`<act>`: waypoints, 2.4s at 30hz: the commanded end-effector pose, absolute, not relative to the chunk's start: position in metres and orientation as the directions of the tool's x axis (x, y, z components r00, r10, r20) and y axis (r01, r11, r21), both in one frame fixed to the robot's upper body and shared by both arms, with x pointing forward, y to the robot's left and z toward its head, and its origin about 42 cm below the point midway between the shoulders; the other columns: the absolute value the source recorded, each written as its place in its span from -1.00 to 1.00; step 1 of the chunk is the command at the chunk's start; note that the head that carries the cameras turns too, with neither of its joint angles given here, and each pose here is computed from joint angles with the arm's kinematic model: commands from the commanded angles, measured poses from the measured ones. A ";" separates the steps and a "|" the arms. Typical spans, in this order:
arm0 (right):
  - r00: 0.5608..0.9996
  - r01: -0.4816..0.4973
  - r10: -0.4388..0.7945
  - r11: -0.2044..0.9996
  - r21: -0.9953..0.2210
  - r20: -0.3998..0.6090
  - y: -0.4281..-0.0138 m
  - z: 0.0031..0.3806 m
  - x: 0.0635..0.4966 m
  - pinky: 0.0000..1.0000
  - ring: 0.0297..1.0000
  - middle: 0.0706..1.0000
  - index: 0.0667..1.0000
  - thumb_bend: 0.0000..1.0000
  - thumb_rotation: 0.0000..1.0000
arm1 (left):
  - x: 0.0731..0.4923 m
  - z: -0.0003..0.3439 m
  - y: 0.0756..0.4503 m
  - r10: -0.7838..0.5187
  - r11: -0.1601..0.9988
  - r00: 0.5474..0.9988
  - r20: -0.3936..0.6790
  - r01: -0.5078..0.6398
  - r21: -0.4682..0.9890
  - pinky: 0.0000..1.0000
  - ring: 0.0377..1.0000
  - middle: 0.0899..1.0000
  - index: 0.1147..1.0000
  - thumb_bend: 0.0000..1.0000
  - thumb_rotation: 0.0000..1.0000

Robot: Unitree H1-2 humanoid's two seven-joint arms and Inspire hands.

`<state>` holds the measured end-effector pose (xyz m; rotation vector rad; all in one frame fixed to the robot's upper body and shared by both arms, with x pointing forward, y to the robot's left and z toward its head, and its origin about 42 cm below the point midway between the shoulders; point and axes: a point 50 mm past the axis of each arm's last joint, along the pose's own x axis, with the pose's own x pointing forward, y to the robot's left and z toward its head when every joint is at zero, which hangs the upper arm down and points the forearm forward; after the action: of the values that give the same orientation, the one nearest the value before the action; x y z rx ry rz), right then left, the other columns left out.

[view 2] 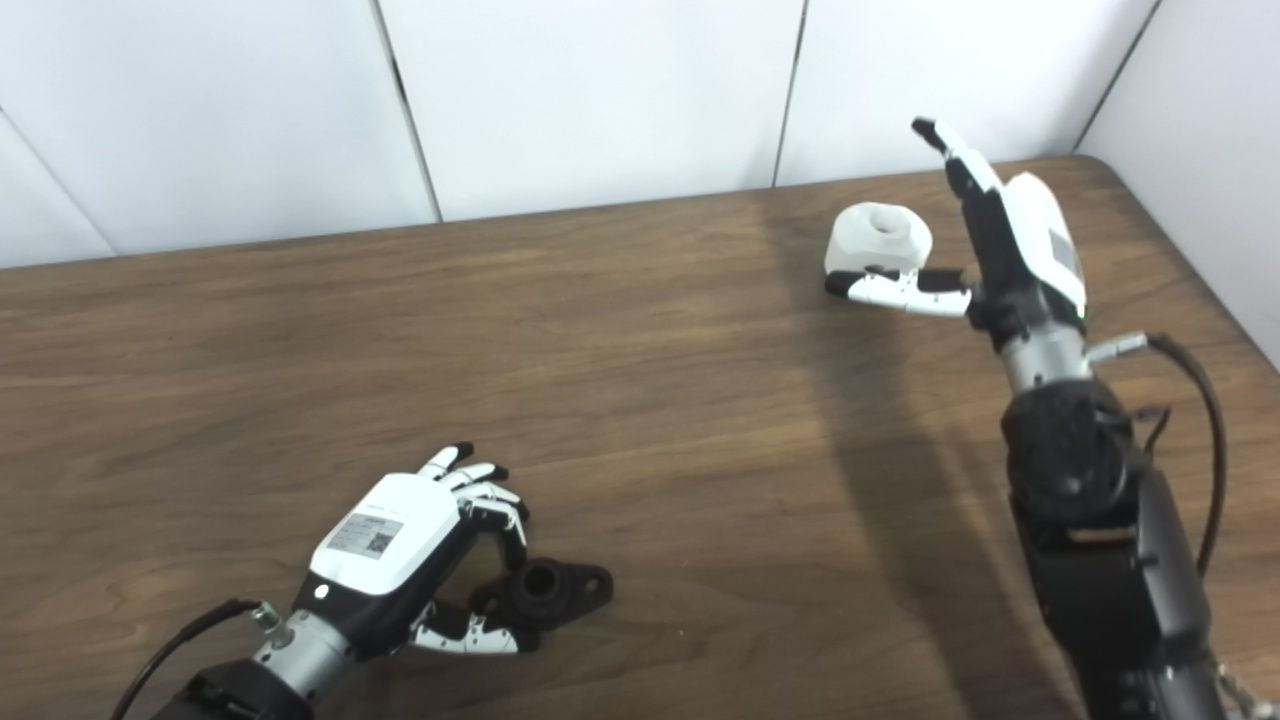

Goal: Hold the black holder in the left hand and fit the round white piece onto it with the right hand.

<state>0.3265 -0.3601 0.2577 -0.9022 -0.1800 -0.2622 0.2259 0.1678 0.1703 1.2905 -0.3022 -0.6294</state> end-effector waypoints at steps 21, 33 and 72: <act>0.980 0.070 -0.199 0.329 -0.942 0.003 -0.418 0.316 0.419 0.87 1.00 0.94 0.75 0.98 -0.43 | 0.225 0.168 0.171 -0.587 0.123 0.794 -0.154 0.276 0.953 1.00 0.73 0.49 -0.16 0.04 -0.88; 0.966 -0.070 -0.211 0.350 -0.934 -0.152 -0.406 0.326 0.465 0.68 0.91 0.86 0.72 1.00 -0.34 | 0.226 0.168 0.172 -0.581 0.111 0.795 -0.175 0.291 0.950 1.00 0.74 0.52 -0.16 0.04 -0.88; 0.934 -0.191 -0.227 0.331 -0.924 -0.275 -0.404 0.334 0.475 0.99 1.00 0.96 0.74 0.95 -0.30 | 0.228 0.165 0.170 -0.581 0.113 0.793 -0.181 0.299 0.948 1.00 0.77 0.54 -0.16 0.04 -0.88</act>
<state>0.4717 -0.3959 0.2878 -1.2100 0.4770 0.0617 0.2264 0.1688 0.1706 1.2813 -0.2905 -0.6377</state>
